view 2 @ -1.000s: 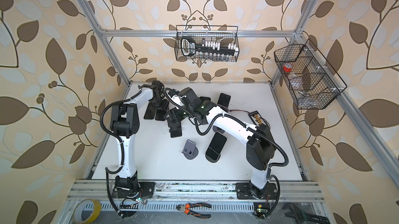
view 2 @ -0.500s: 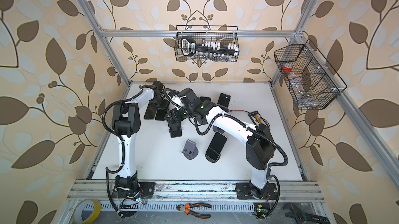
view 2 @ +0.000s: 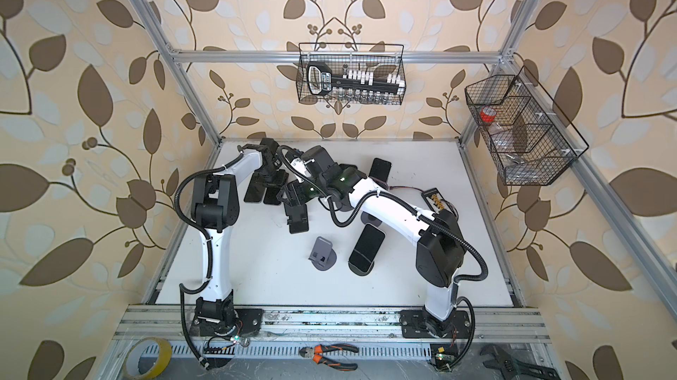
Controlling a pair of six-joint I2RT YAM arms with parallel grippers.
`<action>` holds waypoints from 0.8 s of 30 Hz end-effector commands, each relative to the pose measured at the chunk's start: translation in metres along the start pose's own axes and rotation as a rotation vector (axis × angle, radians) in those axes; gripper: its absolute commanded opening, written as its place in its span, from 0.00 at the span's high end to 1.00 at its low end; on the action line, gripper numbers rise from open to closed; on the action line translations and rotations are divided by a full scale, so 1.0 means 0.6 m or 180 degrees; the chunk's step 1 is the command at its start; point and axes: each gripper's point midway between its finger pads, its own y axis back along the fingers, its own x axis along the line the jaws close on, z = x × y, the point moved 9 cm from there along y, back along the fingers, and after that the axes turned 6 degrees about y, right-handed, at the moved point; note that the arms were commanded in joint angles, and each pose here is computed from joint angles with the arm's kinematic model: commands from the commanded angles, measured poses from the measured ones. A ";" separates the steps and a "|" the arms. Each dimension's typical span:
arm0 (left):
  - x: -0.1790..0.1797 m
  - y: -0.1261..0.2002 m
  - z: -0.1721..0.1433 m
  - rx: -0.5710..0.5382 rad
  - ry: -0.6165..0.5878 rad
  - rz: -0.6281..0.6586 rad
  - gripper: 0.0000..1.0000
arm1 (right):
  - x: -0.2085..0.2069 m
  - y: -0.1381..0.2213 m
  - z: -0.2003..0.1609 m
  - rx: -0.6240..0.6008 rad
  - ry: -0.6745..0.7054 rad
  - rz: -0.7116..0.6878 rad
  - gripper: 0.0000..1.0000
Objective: Remove the phone from the phone stand
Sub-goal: Place the phone at the top-left of the table.
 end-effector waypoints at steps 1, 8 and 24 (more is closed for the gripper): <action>-0.003 0.013 0.006 -0.0042 -0.0044 0.0062 0.27 | 0.003 -0.001 0.011 -0.0013 -0.0052 0.0028 0.30; -0.002 0.016 0.005 -0.0055 -0.0060 0.0093 0.25 | 0.007 0.004 0.015 0.0000 -0.0087 -0.0026 0.31; -0.001 0.017 0.004 -0.0055 -0.0067 0.0101 0.19 | 0.008 0.003 0.008 0.0043 -0.0089 0.0001 0.31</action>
